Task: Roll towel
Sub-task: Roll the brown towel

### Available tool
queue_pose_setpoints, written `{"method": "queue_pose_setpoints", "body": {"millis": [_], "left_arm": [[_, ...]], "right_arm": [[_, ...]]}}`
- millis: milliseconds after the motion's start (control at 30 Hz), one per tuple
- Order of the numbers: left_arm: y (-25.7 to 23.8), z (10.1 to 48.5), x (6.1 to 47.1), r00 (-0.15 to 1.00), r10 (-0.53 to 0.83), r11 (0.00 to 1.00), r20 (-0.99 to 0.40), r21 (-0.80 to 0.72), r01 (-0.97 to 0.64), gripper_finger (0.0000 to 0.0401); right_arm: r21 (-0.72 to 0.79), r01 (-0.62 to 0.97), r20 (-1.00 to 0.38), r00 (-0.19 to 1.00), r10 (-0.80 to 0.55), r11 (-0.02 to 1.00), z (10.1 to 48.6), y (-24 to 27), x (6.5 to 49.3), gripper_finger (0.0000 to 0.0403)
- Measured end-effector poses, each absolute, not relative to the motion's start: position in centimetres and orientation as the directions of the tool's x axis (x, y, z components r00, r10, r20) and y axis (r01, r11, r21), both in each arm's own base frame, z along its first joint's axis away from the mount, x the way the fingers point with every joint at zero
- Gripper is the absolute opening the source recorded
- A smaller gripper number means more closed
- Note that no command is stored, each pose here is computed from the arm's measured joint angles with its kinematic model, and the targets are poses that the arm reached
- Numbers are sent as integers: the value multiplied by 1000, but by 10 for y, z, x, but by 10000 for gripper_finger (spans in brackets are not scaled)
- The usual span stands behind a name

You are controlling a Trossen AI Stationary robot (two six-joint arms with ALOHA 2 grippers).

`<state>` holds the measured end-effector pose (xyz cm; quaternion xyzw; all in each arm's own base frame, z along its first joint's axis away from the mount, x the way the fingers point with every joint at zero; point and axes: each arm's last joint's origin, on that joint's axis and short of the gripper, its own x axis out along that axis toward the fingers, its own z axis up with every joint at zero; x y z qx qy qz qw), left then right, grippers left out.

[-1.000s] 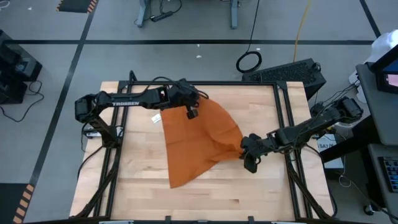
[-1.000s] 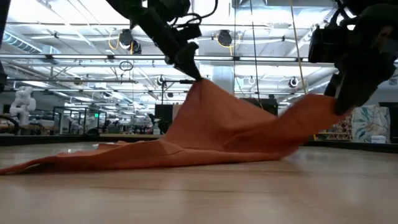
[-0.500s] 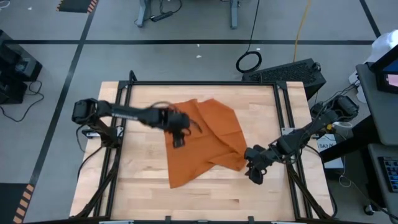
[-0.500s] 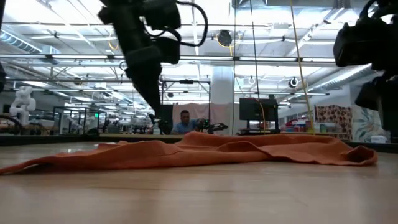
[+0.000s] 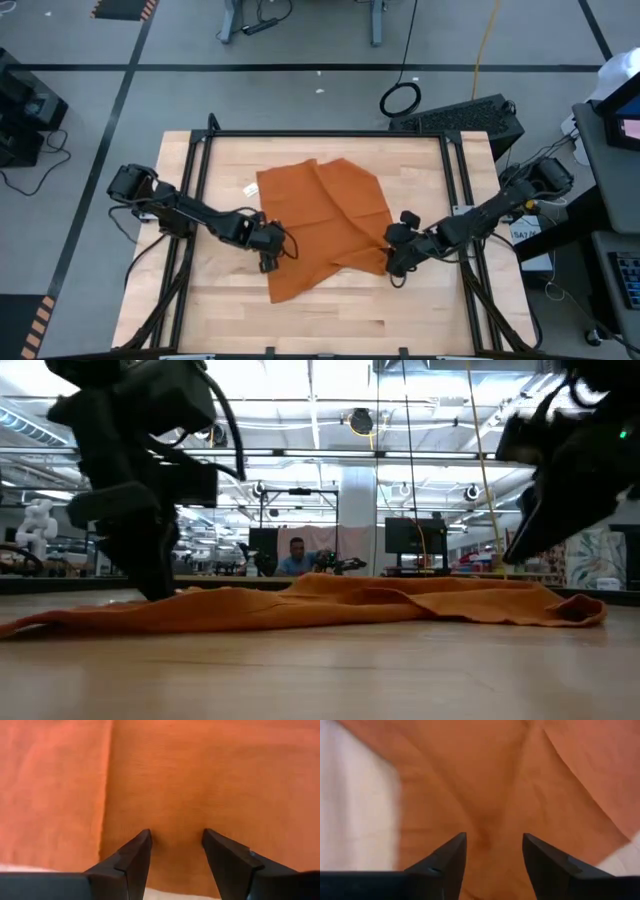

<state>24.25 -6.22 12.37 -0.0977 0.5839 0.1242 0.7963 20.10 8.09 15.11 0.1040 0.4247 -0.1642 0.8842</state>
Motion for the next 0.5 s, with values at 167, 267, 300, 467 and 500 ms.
{"method": "queue_pose_setpoints", "body": {"millis": [167,267,300,467,500], "left_arm": [[-62,131,231,232,124,935,-965,35,-353,192],[-66,147,227,251,98,933,-963,1,-360,192],[-69,156,228,288,84,931,-954,-28,-363,192],[-86,181,237,509,25,950,-860,-138,-280,192],[-90,183,239,539,8,956,-842,-153,-252,192]], "right_arm": [[-34,406,-825,504,-255,913,124,77,212,150],[18,413,-826,520,-219,910,114,81,220,133],[50,408,-824,533,-193,912,113,83,222,128],[125,384,-815,566,-126,915,118,91,221,120],[135,379,-809,575,-118,915,122,91,220,121]]}}
